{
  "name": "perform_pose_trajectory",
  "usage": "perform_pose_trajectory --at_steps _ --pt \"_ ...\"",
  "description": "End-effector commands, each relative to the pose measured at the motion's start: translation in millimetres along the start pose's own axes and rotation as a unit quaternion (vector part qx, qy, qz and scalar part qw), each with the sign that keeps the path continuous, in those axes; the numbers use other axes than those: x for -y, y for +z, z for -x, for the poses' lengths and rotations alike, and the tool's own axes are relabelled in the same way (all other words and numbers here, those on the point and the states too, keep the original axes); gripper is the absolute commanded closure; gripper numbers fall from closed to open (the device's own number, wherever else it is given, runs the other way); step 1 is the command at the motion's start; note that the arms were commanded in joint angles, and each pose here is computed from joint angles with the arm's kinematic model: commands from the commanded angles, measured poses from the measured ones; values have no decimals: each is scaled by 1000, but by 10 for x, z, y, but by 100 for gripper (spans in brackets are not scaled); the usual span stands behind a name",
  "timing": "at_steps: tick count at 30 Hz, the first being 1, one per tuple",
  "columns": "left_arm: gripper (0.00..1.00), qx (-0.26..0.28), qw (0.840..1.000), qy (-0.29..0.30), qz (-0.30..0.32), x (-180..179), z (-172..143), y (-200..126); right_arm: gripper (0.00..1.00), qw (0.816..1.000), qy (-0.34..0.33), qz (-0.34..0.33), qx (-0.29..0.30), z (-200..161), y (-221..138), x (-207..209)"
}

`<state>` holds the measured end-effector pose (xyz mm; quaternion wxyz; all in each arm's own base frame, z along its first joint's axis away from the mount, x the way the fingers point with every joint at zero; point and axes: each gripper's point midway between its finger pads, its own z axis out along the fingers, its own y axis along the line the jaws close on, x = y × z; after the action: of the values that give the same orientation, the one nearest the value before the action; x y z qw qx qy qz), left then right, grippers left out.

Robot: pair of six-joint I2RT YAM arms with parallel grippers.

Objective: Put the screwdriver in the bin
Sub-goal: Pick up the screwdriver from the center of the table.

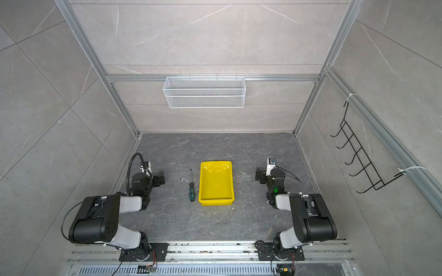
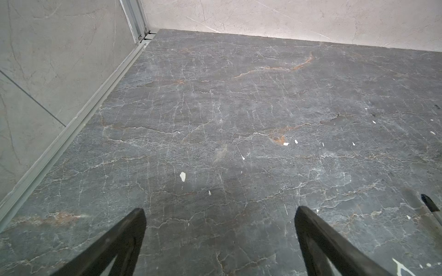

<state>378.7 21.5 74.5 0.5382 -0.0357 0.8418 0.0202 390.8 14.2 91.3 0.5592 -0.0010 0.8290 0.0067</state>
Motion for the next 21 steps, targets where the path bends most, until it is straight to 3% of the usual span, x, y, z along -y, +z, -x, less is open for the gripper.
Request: perform_pose_trajectory --at_steps 1,21 --pt "0 19 1000 5 -7 0 136 19 0 1000 0 -2 12 60 -3 6" --pt "0 19 1000 7 -4 -13 133 16 1 1000 0 -2 11 56 -3 11"
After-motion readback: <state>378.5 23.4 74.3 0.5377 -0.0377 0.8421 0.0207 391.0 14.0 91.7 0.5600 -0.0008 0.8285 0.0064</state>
